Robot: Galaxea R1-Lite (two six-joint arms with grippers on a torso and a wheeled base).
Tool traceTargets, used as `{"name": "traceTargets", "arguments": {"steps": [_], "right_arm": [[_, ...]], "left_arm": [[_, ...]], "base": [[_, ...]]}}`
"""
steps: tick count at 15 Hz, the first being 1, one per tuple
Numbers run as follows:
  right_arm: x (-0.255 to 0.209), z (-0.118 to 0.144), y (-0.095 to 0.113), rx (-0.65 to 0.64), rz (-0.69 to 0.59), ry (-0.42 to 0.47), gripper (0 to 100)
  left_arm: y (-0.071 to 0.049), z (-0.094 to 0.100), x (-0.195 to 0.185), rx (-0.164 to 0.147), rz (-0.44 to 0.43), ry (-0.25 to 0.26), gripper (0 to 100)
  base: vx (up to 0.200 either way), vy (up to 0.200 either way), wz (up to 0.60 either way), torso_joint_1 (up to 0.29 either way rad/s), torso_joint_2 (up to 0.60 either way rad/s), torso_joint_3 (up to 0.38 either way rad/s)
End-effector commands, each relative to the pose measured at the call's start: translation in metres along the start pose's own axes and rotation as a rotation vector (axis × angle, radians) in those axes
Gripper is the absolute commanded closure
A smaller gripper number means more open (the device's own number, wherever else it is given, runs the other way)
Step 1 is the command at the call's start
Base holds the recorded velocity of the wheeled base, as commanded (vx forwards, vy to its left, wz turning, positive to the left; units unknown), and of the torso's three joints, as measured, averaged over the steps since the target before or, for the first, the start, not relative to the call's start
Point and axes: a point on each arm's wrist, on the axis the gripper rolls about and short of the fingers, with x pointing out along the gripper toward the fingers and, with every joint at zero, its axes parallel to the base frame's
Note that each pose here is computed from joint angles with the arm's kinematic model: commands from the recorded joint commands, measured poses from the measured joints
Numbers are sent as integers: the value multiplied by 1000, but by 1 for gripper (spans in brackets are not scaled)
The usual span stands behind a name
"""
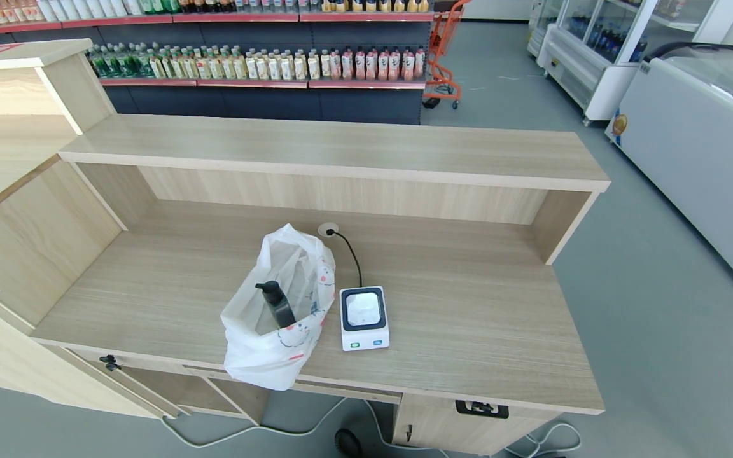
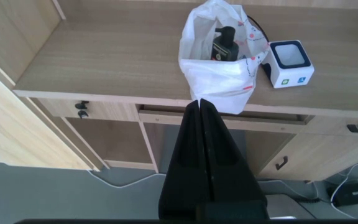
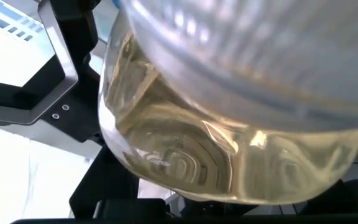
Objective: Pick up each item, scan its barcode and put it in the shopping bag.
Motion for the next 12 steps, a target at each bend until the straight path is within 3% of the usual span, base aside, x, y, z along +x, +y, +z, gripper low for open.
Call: {"name": "traceTargets", "arguments": {"steps": [1,12], "right_arm": [[-2,-2,4,-16,4,-3,100],[-2,-2,5,-16,4,-3,100]], "left_arm": [[0,0,0,-1,0,0,100],[0,0,0,1,0,0,100]], "base": [[0,0,0,0,0,0],[0,0,0,0,0,0]]}}
